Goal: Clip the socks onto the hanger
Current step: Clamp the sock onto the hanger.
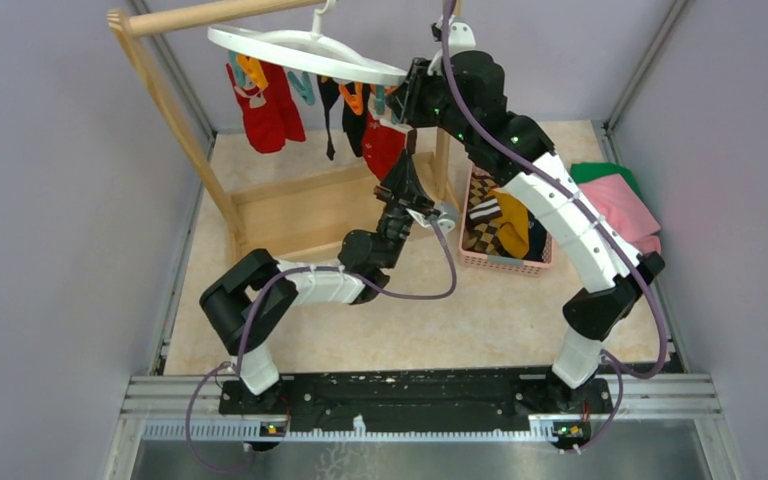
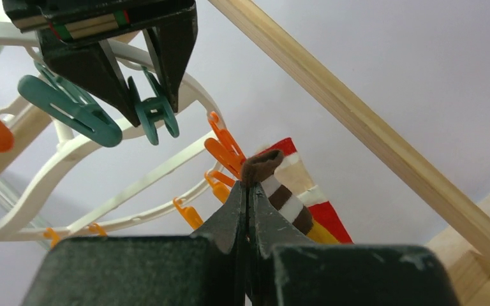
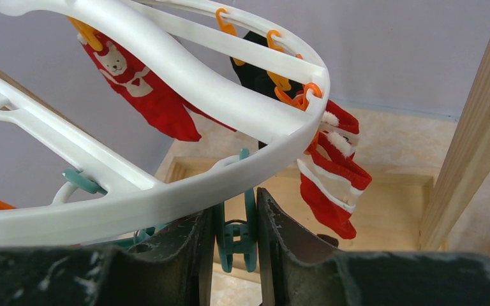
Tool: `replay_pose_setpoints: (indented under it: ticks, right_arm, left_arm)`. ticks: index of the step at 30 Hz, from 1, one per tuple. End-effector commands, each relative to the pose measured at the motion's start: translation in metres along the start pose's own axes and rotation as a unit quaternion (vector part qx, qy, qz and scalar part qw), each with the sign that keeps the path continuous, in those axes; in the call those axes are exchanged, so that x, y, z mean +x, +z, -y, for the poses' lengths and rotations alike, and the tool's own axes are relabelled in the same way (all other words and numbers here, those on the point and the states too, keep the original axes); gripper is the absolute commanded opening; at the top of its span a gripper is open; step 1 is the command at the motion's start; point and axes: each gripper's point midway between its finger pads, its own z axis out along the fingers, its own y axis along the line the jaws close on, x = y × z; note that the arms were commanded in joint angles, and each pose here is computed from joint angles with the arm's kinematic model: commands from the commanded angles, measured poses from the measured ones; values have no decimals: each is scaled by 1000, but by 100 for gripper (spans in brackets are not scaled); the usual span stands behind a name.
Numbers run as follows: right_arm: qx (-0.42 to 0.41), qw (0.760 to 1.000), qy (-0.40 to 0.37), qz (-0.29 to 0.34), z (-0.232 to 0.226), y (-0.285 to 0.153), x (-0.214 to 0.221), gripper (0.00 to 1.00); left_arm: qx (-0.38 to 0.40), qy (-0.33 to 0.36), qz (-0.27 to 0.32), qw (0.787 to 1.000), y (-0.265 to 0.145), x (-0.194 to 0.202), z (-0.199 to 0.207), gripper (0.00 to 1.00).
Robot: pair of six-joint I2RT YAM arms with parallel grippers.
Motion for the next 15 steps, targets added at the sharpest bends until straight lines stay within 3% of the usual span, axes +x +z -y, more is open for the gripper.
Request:
replay_pose_setpoints:
  ticks: [1,15]
  right_arm:
    - [9,1000,17,9,8,-2,-7,0]
    - [17,999,40,9,16,2,-8,0]
  left_arm:
    - [-151,9,27,988,5,-26,-71,0]
    - [-204,-17,-57,977,10,-11,-88,0]
